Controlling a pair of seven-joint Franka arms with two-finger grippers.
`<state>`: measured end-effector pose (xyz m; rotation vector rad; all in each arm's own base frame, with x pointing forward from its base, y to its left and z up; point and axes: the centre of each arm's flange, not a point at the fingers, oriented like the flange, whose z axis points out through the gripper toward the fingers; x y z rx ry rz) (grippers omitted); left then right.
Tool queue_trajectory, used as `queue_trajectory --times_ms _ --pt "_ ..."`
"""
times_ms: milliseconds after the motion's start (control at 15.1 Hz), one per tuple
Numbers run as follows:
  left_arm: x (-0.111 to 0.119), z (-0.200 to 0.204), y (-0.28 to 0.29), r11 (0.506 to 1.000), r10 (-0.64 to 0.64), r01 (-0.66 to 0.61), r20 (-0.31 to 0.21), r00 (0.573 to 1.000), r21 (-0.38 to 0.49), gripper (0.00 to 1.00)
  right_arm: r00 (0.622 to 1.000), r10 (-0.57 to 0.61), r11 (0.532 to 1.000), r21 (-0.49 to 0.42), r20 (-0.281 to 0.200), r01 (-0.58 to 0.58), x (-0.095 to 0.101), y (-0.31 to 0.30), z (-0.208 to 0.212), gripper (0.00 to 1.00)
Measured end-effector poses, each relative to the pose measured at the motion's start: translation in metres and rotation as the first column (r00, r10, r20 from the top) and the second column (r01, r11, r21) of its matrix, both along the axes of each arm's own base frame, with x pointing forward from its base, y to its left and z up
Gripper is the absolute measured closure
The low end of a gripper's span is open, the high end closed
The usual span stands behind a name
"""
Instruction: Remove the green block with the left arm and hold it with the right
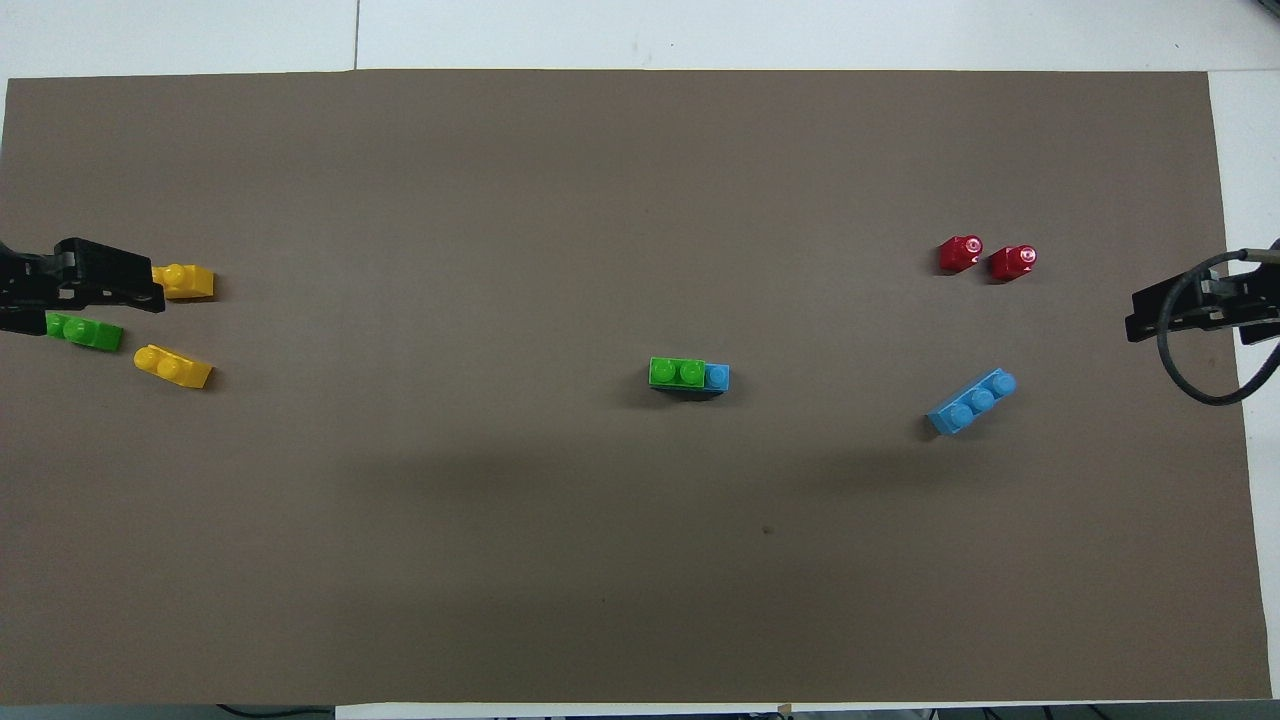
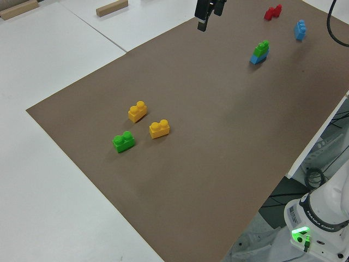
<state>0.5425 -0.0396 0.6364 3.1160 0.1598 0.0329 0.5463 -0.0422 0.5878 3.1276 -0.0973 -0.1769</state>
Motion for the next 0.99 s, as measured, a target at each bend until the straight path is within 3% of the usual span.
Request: queue_trajectory --times_ms 993 --pt "0.0005 0.0004 -0.0006 1.000 -0.001 0.001 0.005 1.000 0.000 0.00 1.000 -0.006 1.000 0.000 0.011 0.006 -0.0032 -0.0038 0.0061 0.00"
